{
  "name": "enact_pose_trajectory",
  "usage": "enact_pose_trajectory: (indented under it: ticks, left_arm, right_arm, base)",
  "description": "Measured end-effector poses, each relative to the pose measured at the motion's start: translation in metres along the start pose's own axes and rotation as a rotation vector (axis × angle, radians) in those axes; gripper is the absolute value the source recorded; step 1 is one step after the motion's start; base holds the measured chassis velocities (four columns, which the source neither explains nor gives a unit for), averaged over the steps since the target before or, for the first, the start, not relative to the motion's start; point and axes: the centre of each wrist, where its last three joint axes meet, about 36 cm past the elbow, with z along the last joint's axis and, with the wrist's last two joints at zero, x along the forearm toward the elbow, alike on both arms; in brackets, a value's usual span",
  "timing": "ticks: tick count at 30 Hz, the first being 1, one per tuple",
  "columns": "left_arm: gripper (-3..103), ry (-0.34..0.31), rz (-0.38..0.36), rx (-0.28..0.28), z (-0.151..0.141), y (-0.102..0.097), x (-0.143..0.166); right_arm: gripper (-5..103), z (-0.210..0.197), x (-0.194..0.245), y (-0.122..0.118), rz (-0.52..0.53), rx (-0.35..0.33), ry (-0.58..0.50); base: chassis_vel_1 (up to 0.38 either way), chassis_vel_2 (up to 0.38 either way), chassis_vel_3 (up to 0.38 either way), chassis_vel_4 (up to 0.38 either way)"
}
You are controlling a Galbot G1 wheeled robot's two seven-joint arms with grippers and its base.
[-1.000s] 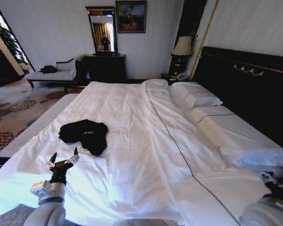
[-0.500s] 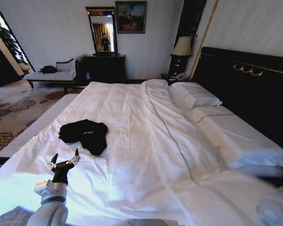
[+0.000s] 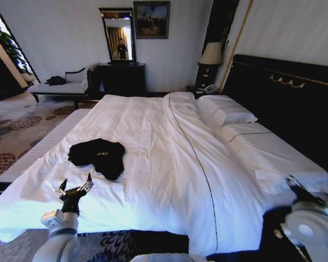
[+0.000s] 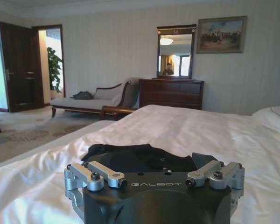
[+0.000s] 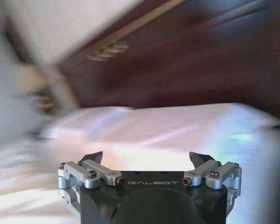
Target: Fold the clothes on the bed.
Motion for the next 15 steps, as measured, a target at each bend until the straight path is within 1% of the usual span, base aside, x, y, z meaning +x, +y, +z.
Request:
enact_pose_trajectory:
  ticks: [1, 2, 3, 4, 7, 8, 11, 12, 13, 14, 15]
  left_arm:
    - [100, 0.005, 0.006, 0.011, -0.001, 0.000, 0.001]
    - [100, 0.013, 0.013, 0.030, -0.003, -0.001, 0.002]
    - [100, 0.013, 0.013, 0.030, -0.003, -0.001, 0.002]
    - [100, 0.019, 0.017, 0.044, -0.005, -0.002, 0.004]
    - [100, 0.028, 0.026, 0.070, -0.008, -0.008, 0.012]
    - [100, 0.028, 0.026, 0.070, -0.008, -0.008, 0.012]
    - [100, 0.021, 0.049, 0.087, -0.015, -0.015, 0.018]
    - [100, 0.018, 0.055, 0.088, -0.017, -0.016, 0.019]
    - [100, 0.012, 0.067, 0.080, -0.019, -0.018, 0.022]
    - [100, 0.012, 0.067, 0.080, -0.019, -0.018, 0.022]
    - [100, 0.007, 0.070, 0.070, -0.020, -0.018, 0.023]
  right_arm:
    - [100, 0.005, -0.001, 0.003, -0.066, -0.001, -0.012]
    - [100, 0.014, -0.002, 0.007, -0.156, 0.003, -0.034]
    - [100, 0.014, -0.002, 0.007, -0.156, 0.003, -0.034]
    - [100, 0.023, -0.003, 0.011, -0.240, 0.014, -0.055]
    - [100, 0.047, -0.004, 0.022, -0.414, 0.045, -0.093]
    - [100, 0.047, -0.004, 0.022, -0.414, 0.045, -0.093]
    - [100, 0.073, 0.003, 0.037, -0.529, 0.095, -0.106]
    - [100, 0.077, 0.005, 0.038, -0.540, 0.101, -0.107]
    - [100, 0.087, 0.013, 0.042, -0.573, 0.119, -0.112]
    - [100, 0.087, 0.013, 0.042, -0.573, 0.119, -0.112]
    - [100, 0.091, 0.016, 0.042, -0.589, 0.134, -0.120]
  base:
    - [0.000, 0.000, 0.000, 0.000]
    - [0.000, 0.000, 0.000, 0.000]
    - [0.000, 0.000, 0.000, 0.000]
    - [0.000, 0.000, 0.000, 0.000]
    - [0.000, 0.000, 0.000, 0.000]
    - [0.000, 0.000, 0.000, 0.000]
    - [0.000, 0.000, 0.000, 0.000]
    - [0.000, 0.000, 0.000, 0.000]
    - [0.000, 0.000, 0.000, 0.000]
    - [0.000, 0.000, 0.000, 0.000]
    - [0.000, 0.000, 0.000, 0.000]
